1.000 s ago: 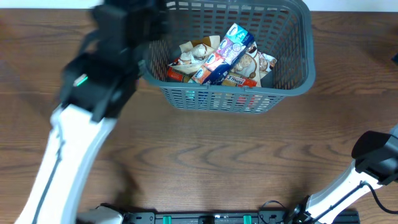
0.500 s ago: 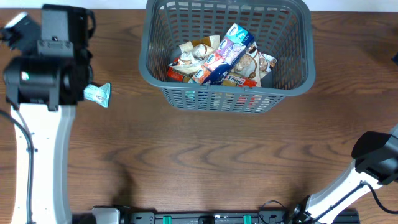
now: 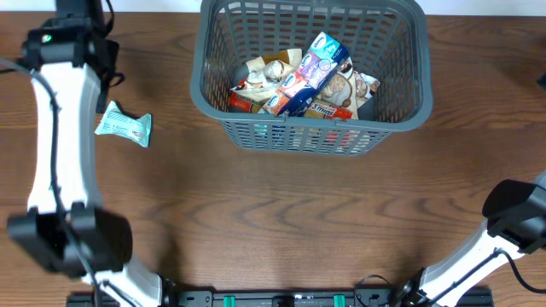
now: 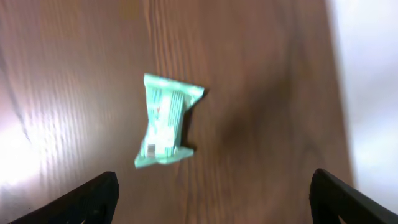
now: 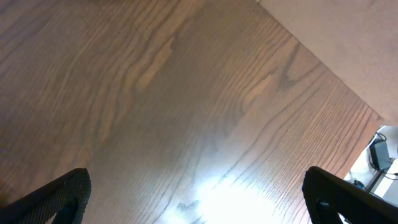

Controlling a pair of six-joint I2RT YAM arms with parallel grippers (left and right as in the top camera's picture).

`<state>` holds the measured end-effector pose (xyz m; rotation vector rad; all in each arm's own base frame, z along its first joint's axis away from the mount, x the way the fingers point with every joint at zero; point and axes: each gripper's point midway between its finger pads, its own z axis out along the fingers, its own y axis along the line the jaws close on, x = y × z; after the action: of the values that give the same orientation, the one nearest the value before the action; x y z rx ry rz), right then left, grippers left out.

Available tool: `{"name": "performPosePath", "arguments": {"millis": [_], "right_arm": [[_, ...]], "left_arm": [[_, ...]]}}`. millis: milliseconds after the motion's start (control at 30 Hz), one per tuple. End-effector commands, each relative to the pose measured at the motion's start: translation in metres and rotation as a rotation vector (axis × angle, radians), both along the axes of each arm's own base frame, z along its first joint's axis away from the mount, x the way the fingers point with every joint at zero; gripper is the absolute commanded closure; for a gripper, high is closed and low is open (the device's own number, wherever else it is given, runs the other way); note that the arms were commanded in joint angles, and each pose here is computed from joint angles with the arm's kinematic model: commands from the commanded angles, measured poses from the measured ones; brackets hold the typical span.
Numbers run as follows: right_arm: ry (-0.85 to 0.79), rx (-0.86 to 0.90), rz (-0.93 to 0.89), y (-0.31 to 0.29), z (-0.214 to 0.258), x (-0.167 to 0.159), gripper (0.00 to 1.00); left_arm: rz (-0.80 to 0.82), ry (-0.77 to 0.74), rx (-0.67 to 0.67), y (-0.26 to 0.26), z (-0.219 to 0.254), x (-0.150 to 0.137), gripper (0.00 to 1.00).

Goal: Pack container
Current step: 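Open the left gripper over the basket and move toward the green wipes, then grasp the mint-green wipes pouch with the left gripper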

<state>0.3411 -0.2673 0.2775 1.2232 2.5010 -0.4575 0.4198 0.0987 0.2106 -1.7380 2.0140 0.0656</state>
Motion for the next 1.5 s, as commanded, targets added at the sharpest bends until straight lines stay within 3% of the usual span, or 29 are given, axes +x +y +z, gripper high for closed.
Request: {"name": "performPosePath", "arguments": {"millis": [0,200,367,967,1467], "right_arm": [[-0.012,-0.006,-0.019,-0.001,0.005,-0.004,0.01],[-0.012,-0.006,-0.019,-0.001,0.005,-0.004,0.01],[-0.012,-0.006,-0.020,-0.001,0.005,-0.004,0.01],[-0.012,-0.006,-0.019,-0.001,0.005,-0.004,0.01],[-0.012,-0.006,-0.020,-0.001,0.005,-0.004,0.01]], "left_arm": [[0.016,0.087,-0.139,-0.010,-0.044,0.003,0.15],[-0.038,0.236,-0.225,-0.016,-0.093,-0.002,0.18],[-0.073,0.286,-0.232,-0.017,-0.107,-0.005,0.19],[0.018,0.311,-0.283,0.031,-0.119,-0.028,0.19],[-0.016,0.257,-0.293,0.021,-0.137,-0.013,0.19]]}}
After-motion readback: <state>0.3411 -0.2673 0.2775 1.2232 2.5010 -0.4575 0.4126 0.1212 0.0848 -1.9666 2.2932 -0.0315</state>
